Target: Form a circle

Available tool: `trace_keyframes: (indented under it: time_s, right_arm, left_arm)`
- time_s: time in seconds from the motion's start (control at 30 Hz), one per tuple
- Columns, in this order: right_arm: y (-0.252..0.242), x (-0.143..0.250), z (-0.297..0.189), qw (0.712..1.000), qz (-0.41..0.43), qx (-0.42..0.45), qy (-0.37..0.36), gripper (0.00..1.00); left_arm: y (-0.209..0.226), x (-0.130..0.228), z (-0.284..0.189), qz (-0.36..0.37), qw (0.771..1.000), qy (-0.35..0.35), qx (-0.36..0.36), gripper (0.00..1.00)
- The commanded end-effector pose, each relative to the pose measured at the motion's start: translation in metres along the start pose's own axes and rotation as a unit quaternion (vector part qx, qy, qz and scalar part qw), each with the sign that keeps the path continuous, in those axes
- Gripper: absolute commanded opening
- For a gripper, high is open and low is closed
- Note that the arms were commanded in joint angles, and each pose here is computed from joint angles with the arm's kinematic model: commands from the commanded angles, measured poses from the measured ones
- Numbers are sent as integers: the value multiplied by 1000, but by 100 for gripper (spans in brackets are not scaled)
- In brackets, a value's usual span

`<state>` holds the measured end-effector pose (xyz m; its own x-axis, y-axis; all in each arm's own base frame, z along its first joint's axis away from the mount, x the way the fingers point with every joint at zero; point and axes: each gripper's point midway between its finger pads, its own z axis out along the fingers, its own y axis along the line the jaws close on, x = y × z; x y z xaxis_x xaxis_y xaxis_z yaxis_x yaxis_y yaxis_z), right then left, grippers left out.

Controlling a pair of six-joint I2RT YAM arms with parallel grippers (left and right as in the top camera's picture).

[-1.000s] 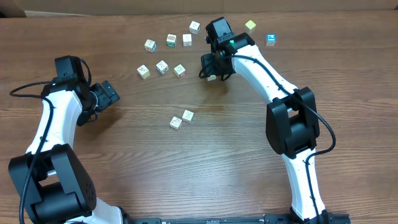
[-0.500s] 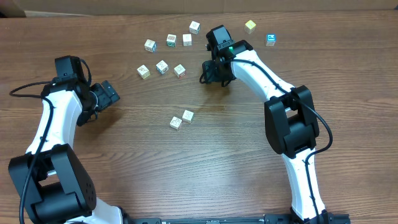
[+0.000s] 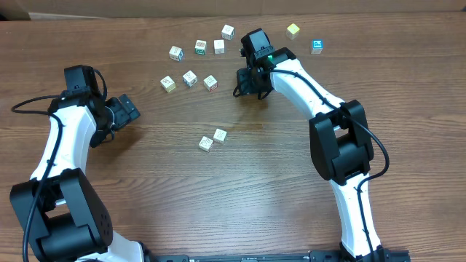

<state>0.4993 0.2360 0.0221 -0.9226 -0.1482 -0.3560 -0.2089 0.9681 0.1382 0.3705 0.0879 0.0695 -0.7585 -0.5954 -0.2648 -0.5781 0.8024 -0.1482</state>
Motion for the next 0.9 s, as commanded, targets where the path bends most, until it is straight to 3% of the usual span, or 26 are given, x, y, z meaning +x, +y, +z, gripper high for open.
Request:
trace_keyframes:
  time_s: [0.0,0.07,0.13,0.27,0.53,0.57,0.7,0.73,0.87]
  right_arm:
    - [1,3,3,1000,-2,-3,5,51]
    - [1,3,3,1000,-2,-3,4,54]
    - [1,3,3,1000,-2,-4,4,64]
    - [1,1,3,1000,0,-5,-1,100]
    - [3,0,3,1000,2,-9,-1,99]
    - [3,-1,3,1000,1,-9,-3,87]
    - [4,-5,1,1000,1,-11,-9,65]
    - [5,-6,1,1000,1,-11,-10,61]
    - [5,-9,-1,1000,1,-12,-14,61]
  left_arm:
    - [-2,0,1,-3,1000,3,3,100]
    - [-2,0,1,-3,1000,3,3,100]
    - [-2,0,1,-3,1000,3,3,100]
    - [-2,0,1,-3,1000,3,3,100]
    - [-2,0,1,-3,1000,3,3,100]
    - [-2,0,1,-3,1000,3,3,100]
    - [-2,0,1,-3,1000,3,3,100]
    - [-2,0,1,-3,1000,3,3,100]
    - [-2,0,1,-3,1000,3,3,100]
